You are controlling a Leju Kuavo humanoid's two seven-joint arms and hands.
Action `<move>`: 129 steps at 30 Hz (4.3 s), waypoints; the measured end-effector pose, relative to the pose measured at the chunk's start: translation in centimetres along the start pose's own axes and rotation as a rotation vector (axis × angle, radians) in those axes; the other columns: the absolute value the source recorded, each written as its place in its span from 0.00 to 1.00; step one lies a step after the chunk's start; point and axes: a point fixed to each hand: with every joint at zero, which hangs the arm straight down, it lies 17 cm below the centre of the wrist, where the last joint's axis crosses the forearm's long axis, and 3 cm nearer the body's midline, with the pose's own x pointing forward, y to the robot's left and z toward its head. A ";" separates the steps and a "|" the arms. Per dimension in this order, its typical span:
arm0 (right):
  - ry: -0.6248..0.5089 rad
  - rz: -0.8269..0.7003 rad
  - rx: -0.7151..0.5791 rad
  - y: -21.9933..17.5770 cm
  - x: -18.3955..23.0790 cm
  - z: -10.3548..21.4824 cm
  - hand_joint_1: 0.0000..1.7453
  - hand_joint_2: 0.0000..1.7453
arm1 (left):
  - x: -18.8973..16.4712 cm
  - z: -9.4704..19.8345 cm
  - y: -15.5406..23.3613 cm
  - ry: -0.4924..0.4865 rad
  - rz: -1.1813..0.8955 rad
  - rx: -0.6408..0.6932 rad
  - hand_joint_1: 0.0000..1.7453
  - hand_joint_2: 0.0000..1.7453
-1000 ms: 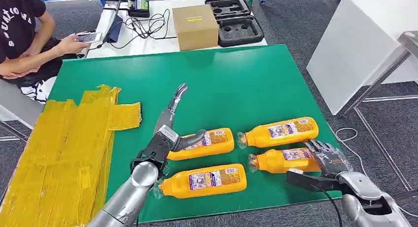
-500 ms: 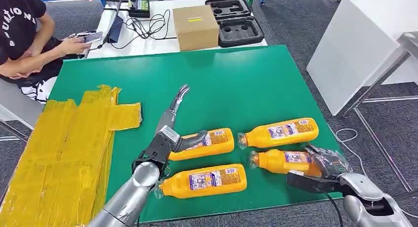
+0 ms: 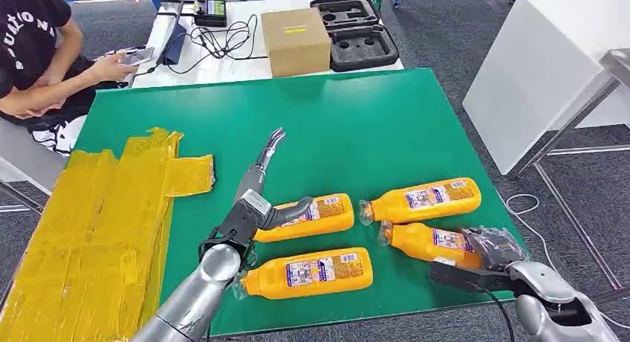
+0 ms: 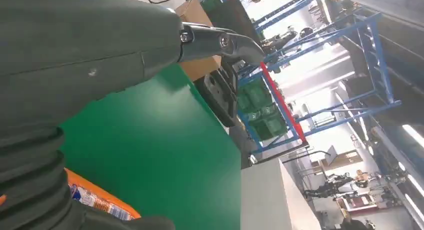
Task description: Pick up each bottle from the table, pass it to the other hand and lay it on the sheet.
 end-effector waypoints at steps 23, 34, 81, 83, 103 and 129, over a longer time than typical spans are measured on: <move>-0.284 -0.217 -0.258 -3.8 8.8 1.1 1.00 1.00 | -0.1 0.2 -0.1 0.002 -0.007 -0.002 0.00 1.00; -0.295 -0.565 -0.700 -14.0 11.5 3.9 1.00 1.00 | -0.3 0.5 -0.3 0.004 -0.036 0.002 0.00 1.00; -0.500 -0.709 -0.922 -18.6 26.7 1.8 1.00 1.00 | 9.9 -1.7 -11.4 0.057 0.731 -0.507 0.00 1.00; -0.506 -0.712 -0.914 -18.5 27.2 1.7 1.00 1.00 | 9.9 -1.8 -11.4 0.056 0.729 -0.507 0.00 1.00; -0.845 -1.076 -0.579 -17.0 32.8 2.4 1.00 1.00 | 8.8 -2.3 -10.3 0.070 0.718 -0.448 0.00 1.00; -0.980 -1.150 -0.490 -17.1 33.0 4.1 1.00 1.00 | 9.0 -2.3 -10.3 0.058 0.718 -0.450 0.00 1.00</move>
